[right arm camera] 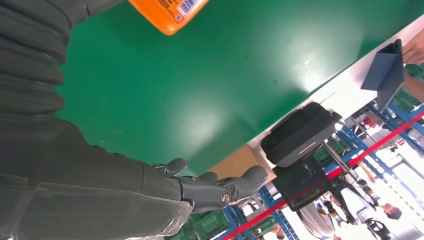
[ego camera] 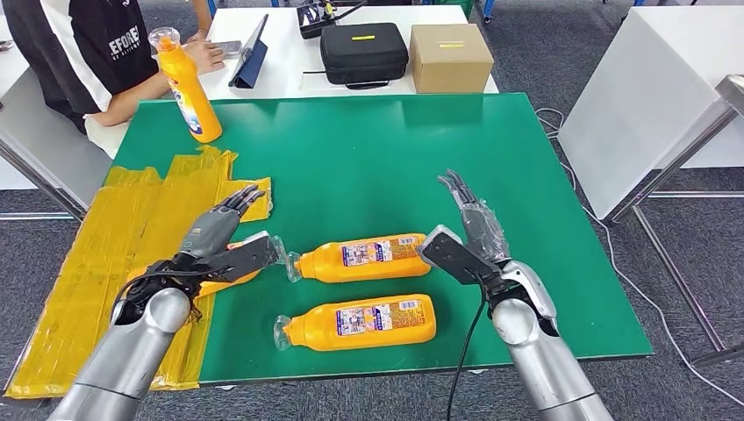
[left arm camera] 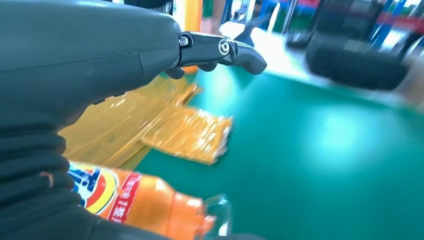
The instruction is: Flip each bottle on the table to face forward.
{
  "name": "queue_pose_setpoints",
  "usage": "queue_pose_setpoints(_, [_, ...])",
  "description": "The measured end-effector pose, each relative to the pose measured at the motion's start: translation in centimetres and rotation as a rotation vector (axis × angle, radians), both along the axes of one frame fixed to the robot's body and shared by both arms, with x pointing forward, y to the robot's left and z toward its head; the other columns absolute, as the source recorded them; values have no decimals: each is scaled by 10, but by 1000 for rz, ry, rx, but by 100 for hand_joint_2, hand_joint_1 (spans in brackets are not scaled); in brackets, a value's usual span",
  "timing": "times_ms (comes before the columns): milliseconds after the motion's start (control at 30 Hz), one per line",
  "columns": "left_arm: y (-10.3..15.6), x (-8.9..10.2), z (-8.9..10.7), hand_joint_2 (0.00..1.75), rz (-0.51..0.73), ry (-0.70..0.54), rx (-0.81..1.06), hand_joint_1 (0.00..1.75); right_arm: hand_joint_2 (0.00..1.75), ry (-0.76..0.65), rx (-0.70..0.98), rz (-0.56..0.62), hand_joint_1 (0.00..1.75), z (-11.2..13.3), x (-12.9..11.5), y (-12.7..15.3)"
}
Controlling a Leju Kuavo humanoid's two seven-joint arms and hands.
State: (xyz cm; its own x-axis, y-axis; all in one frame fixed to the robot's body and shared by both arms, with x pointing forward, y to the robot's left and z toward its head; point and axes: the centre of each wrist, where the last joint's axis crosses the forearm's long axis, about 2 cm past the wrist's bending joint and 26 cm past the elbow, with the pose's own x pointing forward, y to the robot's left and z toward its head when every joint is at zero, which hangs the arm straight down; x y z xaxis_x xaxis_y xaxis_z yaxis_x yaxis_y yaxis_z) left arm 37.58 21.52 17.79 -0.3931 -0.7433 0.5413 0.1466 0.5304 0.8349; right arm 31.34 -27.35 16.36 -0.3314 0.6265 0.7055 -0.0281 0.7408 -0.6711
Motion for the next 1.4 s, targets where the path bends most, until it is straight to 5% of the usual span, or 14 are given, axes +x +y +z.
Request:
queue_pose_setpoints(133, [2,-23,9,175,-47,-69,-172,0,175,5,-26,-12,0,-5,-7,-4])
queue_pose_setpoints(467, [14,-45,21,175,-196,-73,-609,0,175,-7,-348,-11,0,2,-4,0])
queue_pose_setpoints(967, [10,-45,26,175,-208,-80,-658,0,175,-65,-488,150,0,23,14,32])
queue_pose_setpoints(1400, [10,-44,26,175,-206,-79,-669,0,175,-17,-546,225,0,17,21,49])
